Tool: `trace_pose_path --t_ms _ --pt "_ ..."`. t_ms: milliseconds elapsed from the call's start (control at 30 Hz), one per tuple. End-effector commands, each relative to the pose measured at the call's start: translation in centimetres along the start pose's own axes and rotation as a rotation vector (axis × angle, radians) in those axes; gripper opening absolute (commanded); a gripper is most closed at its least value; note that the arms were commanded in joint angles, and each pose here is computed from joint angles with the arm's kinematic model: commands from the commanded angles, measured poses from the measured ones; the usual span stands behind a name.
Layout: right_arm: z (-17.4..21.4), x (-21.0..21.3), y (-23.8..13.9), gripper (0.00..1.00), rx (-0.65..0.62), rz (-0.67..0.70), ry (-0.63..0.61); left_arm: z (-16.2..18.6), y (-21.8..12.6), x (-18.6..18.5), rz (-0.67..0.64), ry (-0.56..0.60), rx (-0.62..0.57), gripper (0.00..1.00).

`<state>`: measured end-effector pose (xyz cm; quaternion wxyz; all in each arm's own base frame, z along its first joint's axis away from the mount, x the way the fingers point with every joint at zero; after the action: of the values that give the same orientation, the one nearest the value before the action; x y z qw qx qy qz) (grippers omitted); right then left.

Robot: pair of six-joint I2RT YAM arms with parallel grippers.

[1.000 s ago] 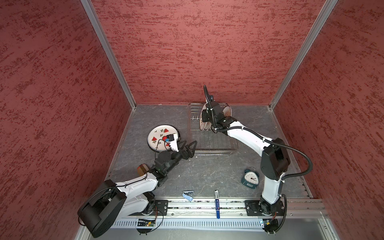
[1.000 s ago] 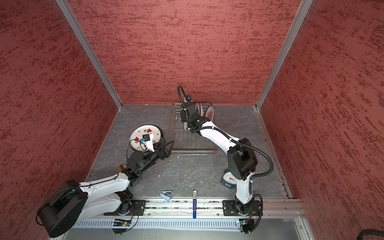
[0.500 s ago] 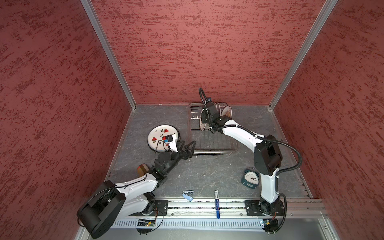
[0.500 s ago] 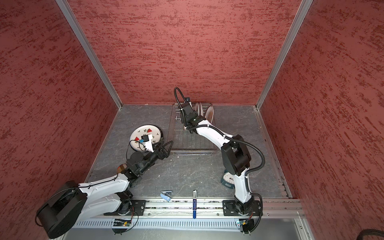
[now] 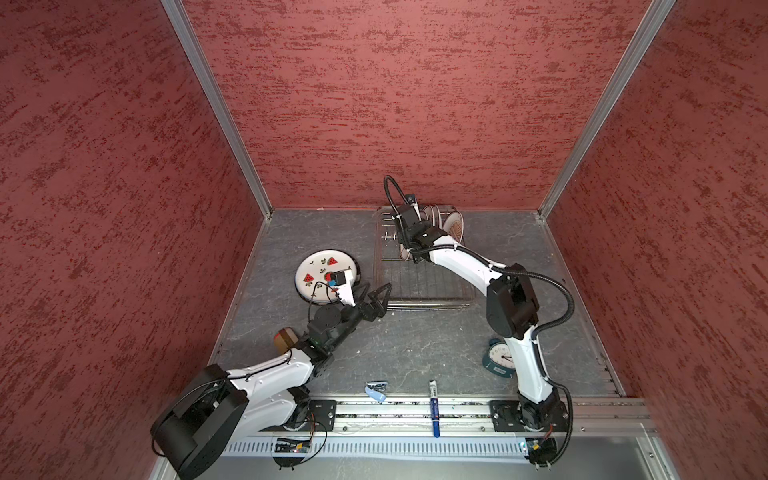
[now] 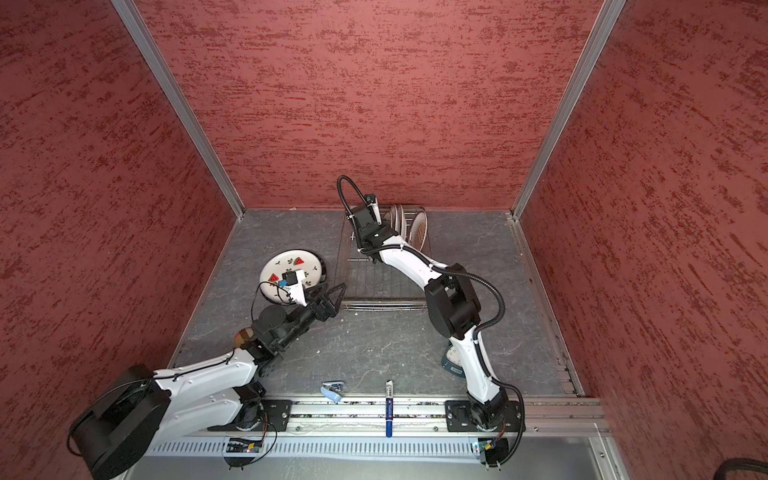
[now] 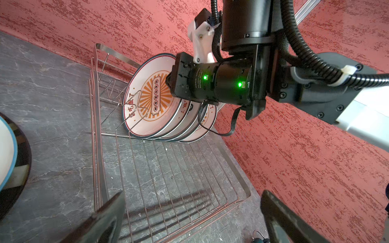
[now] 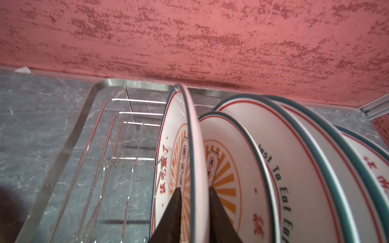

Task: Unload the plates from the dish rack
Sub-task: 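Grasp and lift the sunburst plate out of the rack with the right gripper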

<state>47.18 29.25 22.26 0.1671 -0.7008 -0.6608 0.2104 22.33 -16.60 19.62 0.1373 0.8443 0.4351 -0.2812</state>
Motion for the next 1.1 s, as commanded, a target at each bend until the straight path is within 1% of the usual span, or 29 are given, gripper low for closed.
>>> trace_pose_path --t_ms 0,67,400,500,767,1067 --pt "-0.8 0.3 -0.5 0.19 -0.033 0.069 -0.025 0.2 -0.3 -0.1 0.005 0.015 0.008 0.99" --pt "-1.2 0.5 -0.6 0.16 -0.047 0.084 -0.027 0.2 -0.3 -0.2 0.009 0.016 0.007 0.99" --pt "-3.8 0.8 -2.4 0.1 -0.127 0.123 -0.017 -0.1 -1.4 -0.3 0.005 0.022 -0.009 0.99" --pt "-4.6 0.9 -3.4 0.06 -0.152 0.106 -0.008 -0.3 -1.6 -0.4 0.0 0.024 -0.018 0.99" --pt "-6.2 1.1 -6.8 0.05 -0.241 0.075 0.001 -0.5 -1.9 -0.5 -0.003 0.028 -0.021 0.99" --pt "-7.3 -1.1 -11.4 0.03 -0.362 0.026 0.074 -0.7 -2.3 -0.6 -0.002 0.029 -0.03 0.99"
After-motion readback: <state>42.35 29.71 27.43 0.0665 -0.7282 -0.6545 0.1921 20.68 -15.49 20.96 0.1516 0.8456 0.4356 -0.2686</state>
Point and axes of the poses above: each gripper's point midway between its finger pads, its own y axis out along the fingers, its own x axis along the line the jaws close on, z = x × y, the point moved 7 cm from there along -y, back along the fingers, and after that the axes turned 3 degrees about y, right-handed, at the moved point
